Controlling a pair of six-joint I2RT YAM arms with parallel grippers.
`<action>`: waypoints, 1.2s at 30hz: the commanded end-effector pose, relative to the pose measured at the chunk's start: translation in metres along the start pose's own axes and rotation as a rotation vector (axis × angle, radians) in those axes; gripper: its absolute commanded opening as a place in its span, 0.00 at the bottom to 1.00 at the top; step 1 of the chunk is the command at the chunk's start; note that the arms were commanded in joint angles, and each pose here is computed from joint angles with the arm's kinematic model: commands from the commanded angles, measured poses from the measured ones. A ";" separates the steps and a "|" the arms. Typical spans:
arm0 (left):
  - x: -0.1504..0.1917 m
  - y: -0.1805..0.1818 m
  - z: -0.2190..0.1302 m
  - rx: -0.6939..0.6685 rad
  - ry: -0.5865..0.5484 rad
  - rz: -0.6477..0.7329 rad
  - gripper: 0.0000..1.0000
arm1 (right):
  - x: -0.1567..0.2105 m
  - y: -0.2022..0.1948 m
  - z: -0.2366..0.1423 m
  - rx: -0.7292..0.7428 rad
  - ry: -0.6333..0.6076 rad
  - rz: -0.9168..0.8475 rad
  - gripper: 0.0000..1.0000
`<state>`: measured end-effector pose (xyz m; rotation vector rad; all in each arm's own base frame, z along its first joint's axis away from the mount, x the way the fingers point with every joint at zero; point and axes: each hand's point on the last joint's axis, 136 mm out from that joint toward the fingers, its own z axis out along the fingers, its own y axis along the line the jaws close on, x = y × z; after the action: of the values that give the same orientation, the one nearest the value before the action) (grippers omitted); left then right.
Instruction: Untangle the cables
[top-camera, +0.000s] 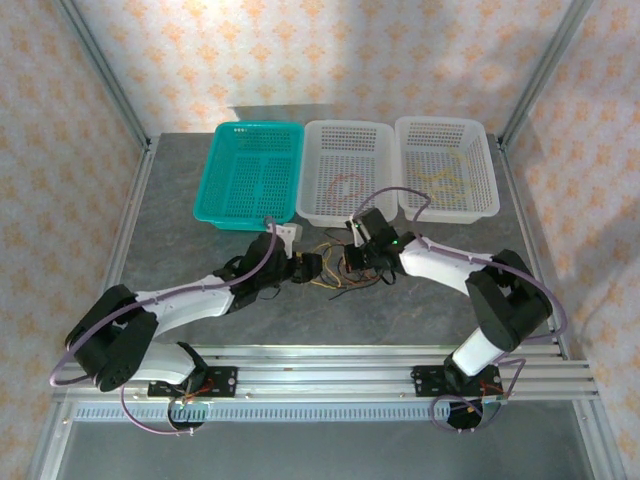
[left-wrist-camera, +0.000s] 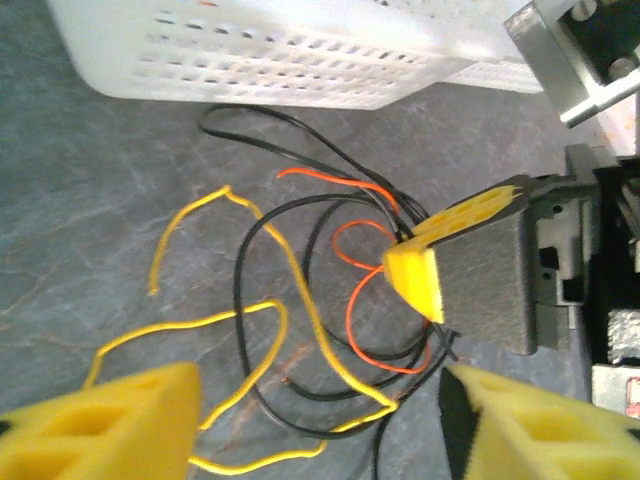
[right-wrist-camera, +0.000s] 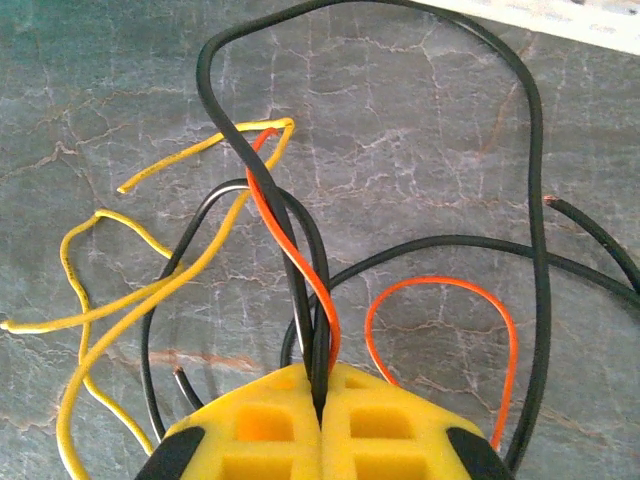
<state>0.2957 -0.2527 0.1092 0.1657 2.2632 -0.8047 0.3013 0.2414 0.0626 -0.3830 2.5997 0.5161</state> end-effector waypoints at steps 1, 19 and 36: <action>0.009 -0.001 0.012 -0.012 0.122 0.123 0.73 | 0.001 -0.009 -0.009 0.019 -0.012 0.020 0.00; 0.026 0.034 0.029 -0.209 0.324 0.336 0.51 | 0.003 -0.021 -0.015 0.020 -0.017 0.036 0.00; 0.016 0.015 0.052 -0.109 0.314 0.386 0.42 | 0.003 -0.018 -0.016 0.004 -0.018 0.041 0.00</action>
<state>0.3117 -0.2647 0.0497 0.6595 2.5009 -0.4581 0.3015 0.2223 0.0661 -0.3251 2.5986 0.5274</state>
